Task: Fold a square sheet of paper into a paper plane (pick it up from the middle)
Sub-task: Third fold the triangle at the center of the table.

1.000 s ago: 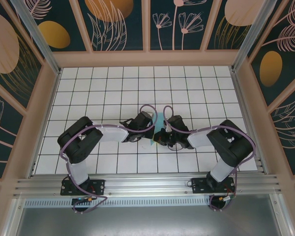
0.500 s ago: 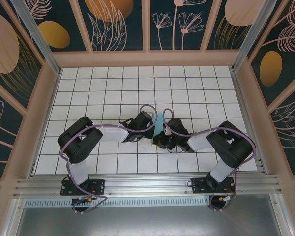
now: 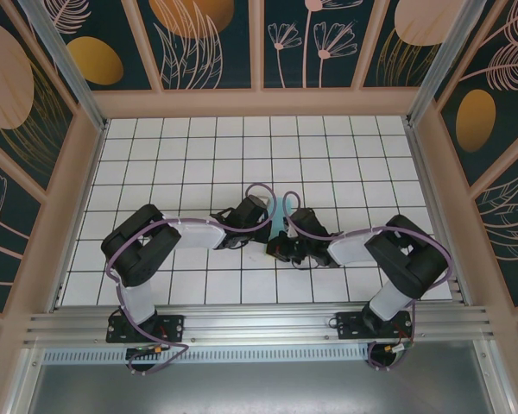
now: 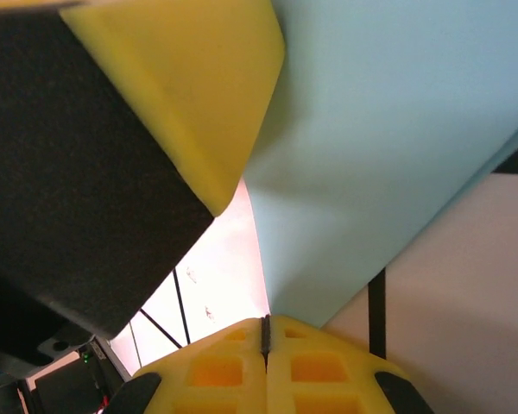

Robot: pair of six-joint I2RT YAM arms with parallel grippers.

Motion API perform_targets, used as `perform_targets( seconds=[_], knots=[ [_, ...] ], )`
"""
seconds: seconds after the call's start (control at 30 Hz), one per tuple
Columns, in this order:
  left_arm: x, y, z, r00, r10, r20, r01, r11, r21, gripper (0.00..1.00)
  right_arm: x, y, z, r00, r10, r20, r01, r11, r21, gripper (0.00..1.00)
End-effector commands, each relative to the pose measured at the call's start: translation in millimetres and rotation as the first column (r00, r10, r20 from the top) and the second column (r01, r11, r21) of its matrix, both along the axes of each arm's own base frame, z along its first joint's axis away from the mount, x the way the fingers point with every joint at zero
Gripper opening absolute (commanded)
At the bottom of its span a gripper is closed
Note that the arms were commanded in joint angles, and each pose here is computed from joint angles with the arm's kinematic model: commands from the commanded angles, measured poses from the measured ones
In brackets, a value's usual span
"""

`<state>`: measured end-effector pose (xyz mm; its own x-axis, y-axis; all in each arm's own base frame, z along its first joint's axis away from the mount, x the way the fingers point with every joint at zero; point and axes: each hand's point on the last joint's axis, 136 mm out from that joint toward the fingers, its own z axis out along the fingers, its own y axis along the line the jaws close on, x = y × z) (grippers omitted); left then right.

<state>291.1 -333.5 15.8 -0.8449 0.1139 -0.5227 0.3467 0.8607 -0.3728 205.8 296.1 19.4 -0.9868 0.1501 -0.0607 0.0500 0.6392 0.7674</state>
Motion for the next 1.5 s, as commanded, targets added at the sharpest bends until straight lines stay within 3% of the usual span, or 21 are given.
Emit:
perform_targets(
  seconds=[0.0,0.2,0.43,0.63,0.77,0.9,1.03,1.23,1.47],
  knots=[
    [-9.2,6.7,-18.0,0.998,-0.007,-0.060,0.009,0.999,0.039,0.00,0.4,4.3,-9.0,1.000,0.005,-0.020,-0.005,1.000,-0.027,0.07],
    [-8.3,5.7,-16.1,0.998,-0.006,-0.058,0.008,0.999,0.035,0.00,-2.1,-10.3,-28.2,0.999,-0.016,-0.045,0.008,0.984,-0.176,0.05],
    [-8.3,5.8,-14.1,0.998,-0.007,-0.056,0.010,0.999,0.037,0.00,3.6,12.4,18.0,0.998,0.012,0.062,-0.011,1.000,-0.016,0.06],
    [-8.2,4.8,-13.8,0.998,-0.010,-0.059,0.012,0.999,0.035,0.00,-2.2,0.3,-20.6,1.000,0.004,-0.022,-0.007,0.992,-0.123,0.06],
    [-7.3,4.3,-11.9,0.998,-0.007,-0.058,0.009,0.999,0.031,0.00,-5.3,-3.8,-25.7,0.999,0.001,-0.037,-0.006,0.990,-0.141,0.06],
    [-7.2,4.0,-10.2,0.998,-0.007,-0.055,0.008,1.000,0.029,0.00,8.1,-0.2,10.6,0.999,-0.005,0.048,0.009,0.998,-0.069,0.06],
    [-6.8,4.8,-8.2,0.999,-0.003,-0.051,0.004,1.000,0.029,0.00,35.6,-24.4,38.3,0.988,-0.091,0.128,0.096,0.995,-0.034,0.07],
    [-5.1,3.2,-7.8,0.999,-0.001,-0.053,0.002,1.000,0.027,0.00,71.5,-45.1,44.9,0.980,-0.143,0.141,0.139,0.989,0.043,0.07],
    [-5.5,2.2,-7.0,0.999,-0.007,-0.052,0.009,0.999,0.031,0.00,75.9,-37.2,22.9,0.988,-0.112,0.104,0.110,0.994,0.030,0.07]
  ],
)
